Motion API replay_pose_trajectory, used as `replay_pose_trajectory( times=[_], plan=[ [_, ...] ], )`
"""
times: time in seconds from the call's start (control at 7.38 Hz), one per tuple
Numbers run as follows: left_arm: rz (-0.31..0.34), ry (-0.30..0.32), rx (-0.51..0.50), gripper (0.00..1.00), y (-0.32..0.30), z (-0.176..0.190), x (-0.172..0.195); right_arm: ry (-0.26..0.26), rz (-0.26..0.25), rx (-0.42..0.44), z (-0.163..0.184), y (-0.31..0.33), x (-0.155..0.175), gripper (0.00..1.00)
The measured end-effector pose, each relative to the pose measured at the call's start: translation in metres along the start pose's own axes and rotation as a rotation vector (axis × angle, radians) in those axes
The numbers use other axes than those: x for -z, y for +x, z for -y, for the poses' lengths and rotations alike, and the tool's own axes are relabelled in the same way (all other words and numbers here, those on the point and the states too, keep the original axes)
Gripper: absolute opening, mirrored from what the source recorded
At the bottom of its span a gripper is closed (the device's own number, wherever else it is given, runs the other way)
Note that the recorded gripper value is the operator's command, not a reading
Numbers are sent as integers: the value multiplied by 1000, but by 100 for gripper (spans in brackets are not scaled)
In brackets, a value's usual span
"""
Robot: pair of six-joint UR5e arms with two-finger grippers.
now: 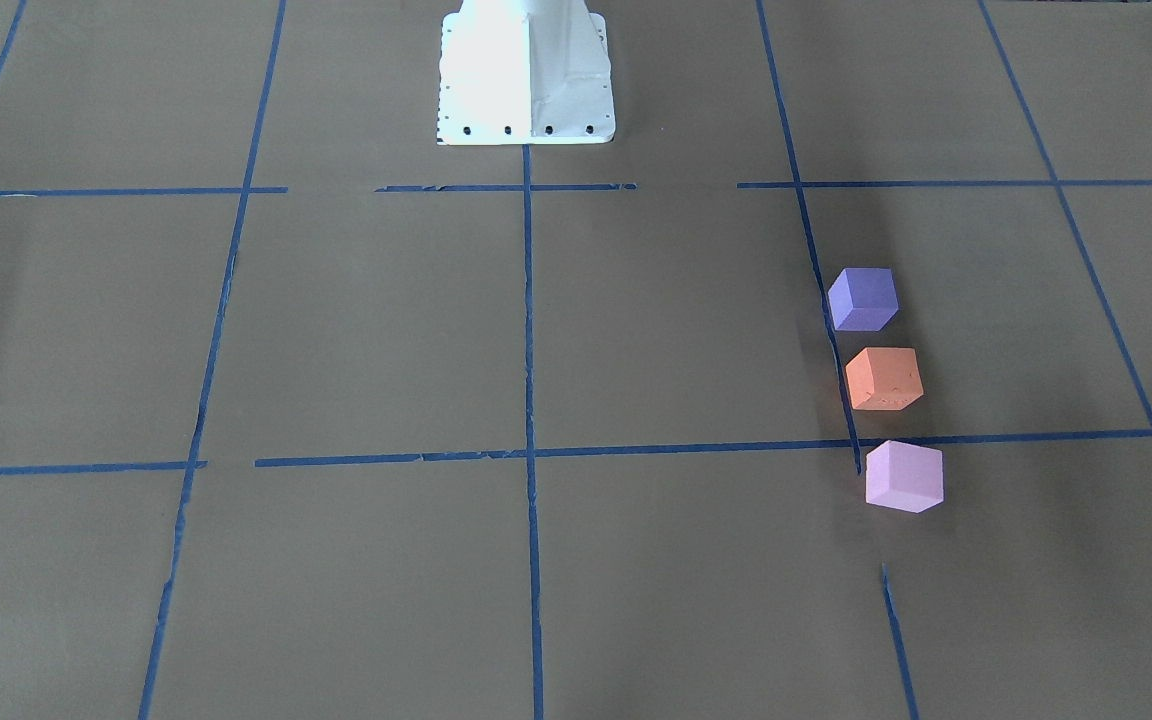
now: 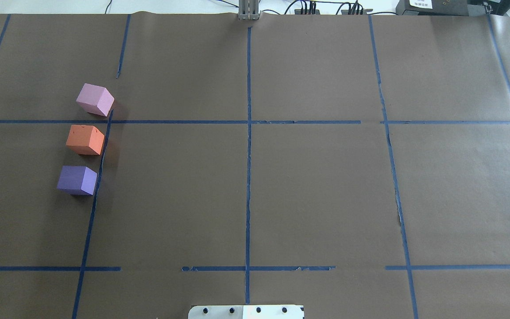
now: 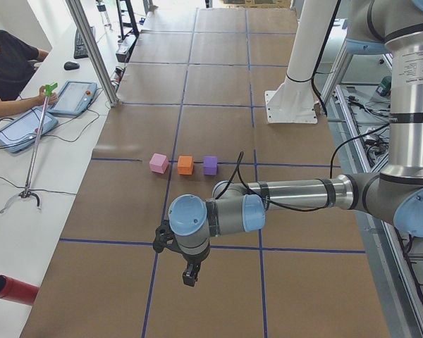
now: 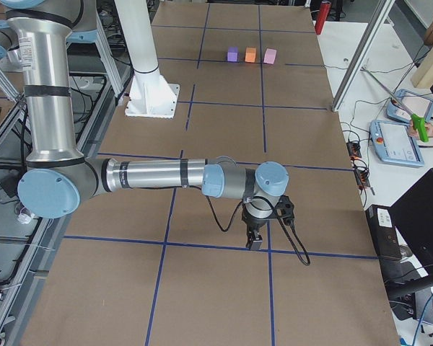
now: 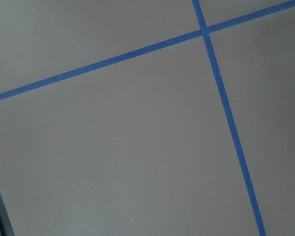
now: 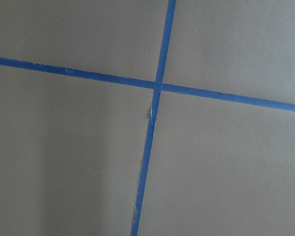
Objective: Arrange blocks in a line
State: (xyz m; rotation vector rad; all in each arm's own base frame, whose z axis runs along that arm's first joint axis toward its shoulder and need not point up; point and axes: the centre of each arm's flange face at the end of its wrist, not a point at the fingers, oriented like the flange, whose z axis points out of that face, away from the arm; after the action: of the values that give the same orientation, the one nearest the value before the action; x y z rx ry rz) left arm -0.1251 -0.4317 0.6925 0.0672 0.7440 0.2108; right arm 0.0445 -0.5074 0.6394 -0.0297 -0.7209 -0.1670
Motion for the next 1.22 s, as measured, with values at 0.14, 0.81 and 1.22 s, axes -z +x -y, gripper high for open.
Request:
replay_pose_trajectory(
  times=[0.14,0.81,1.22],
  plan=[
    [4,13,55,100,5,4,7,0,0,0,0,0,0,100],
    [10,11,141,100,39,26,6,1,0,0,0,0,0,100],
    [9,1,134,100,40,28,1,0,0,0,0,0,0,100]
  ],
)
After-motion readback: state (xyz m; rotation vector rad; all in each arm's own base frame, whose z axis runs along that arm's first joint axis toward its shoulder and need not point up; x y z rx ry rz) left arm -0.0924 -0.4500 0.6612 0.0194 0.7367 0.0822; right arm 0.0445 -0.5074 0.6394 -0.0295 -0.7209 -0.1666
